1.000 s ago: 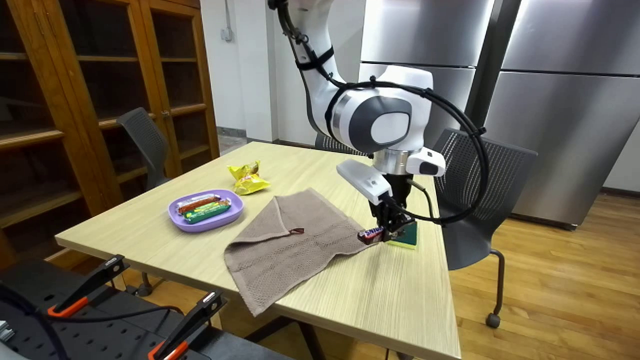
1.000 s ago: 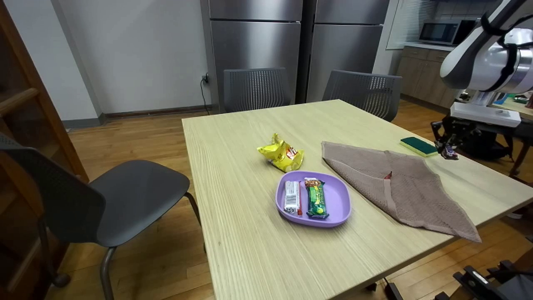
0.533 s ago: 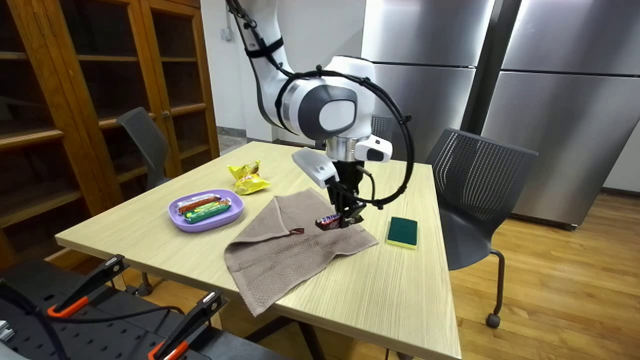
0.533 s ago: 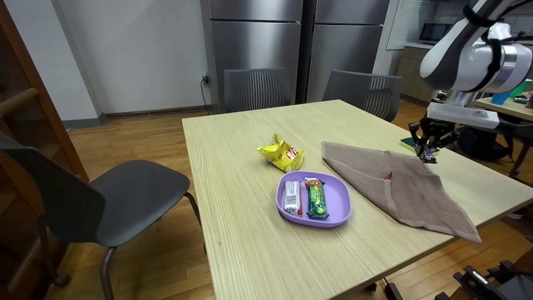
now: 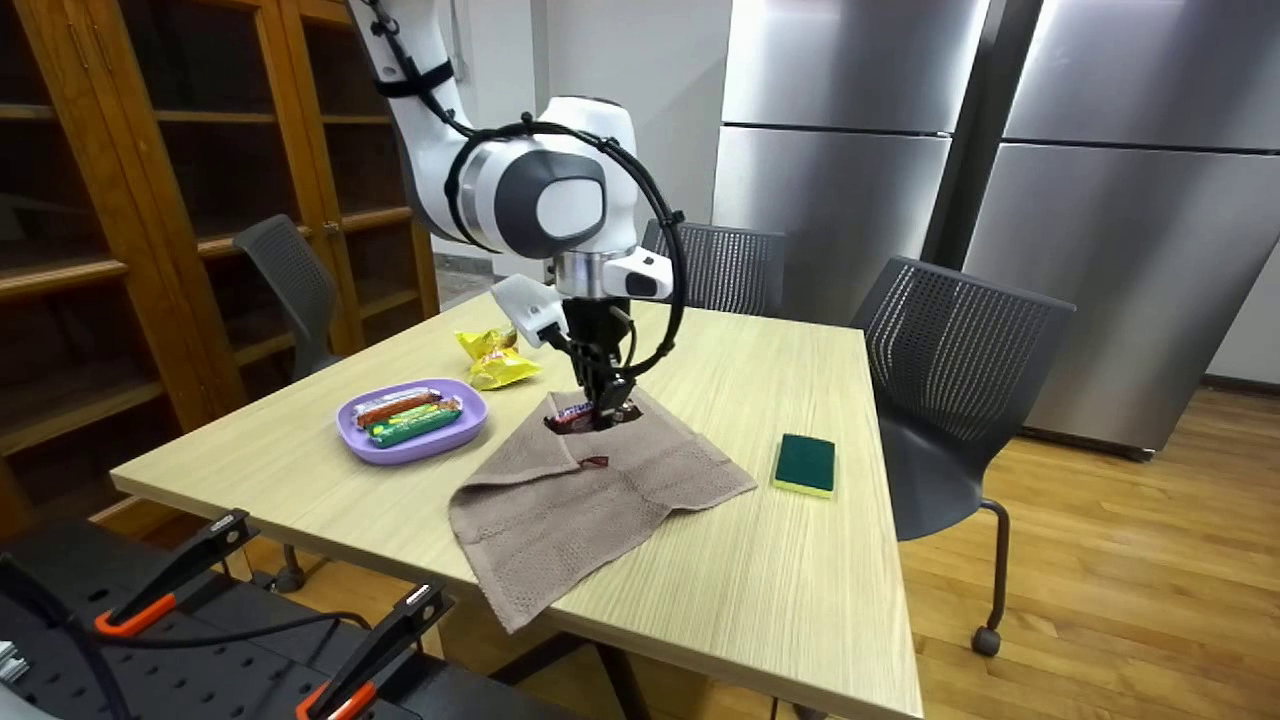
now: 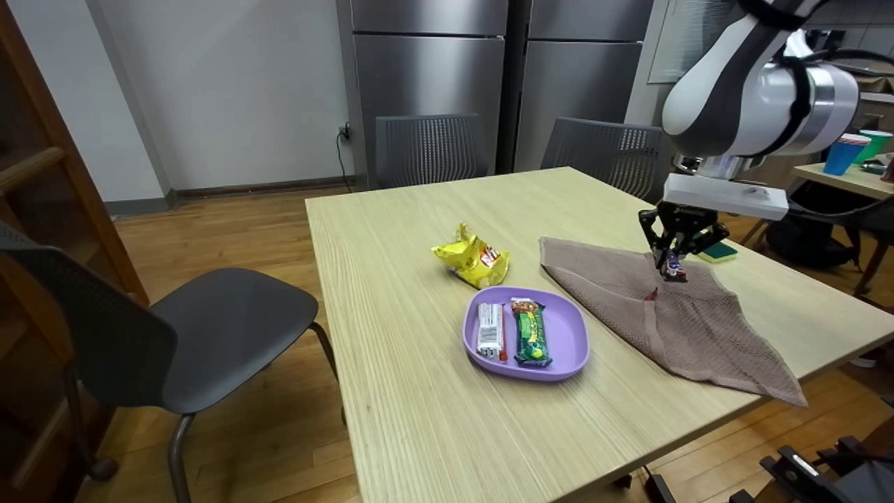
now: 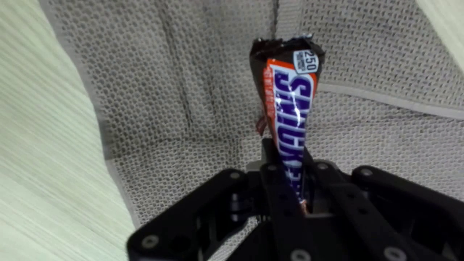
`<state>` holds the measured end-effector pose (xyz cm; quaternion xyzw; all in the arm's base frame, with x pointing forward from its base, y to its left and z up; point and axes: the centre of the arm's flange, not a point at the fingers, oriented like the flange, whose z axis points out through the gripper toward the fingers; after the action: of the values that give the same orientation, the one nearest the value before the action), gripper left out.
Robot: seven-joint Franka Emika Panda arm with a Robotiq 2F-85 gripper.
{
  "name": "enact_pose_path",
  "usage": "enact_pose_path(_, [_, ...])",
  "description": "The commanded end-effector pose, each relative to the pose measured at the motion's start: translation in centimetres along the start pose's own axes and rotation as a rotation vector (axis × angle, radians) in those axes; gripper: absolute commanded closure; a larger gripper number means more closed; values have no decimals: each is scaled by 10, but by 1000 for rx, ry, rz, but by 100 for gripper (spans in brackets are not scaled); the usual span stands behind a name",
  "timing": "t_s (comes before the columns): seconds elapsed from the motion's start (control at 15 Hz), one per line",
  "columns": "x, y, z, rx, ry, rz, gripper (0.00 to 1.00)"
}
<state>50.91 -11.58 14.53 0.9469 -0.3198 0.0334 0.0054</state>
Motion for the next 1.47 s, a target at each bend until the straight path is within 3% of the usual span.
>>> enact_pose_path(0.0, [-34,-28,-21,-18,28,-5,97])
enact_pose_path(0.87, [-122,-132,-23,-75,62,-111,97])
enact_pose_path(1.4, [-148,-164,-16,-91,50,-194,97])
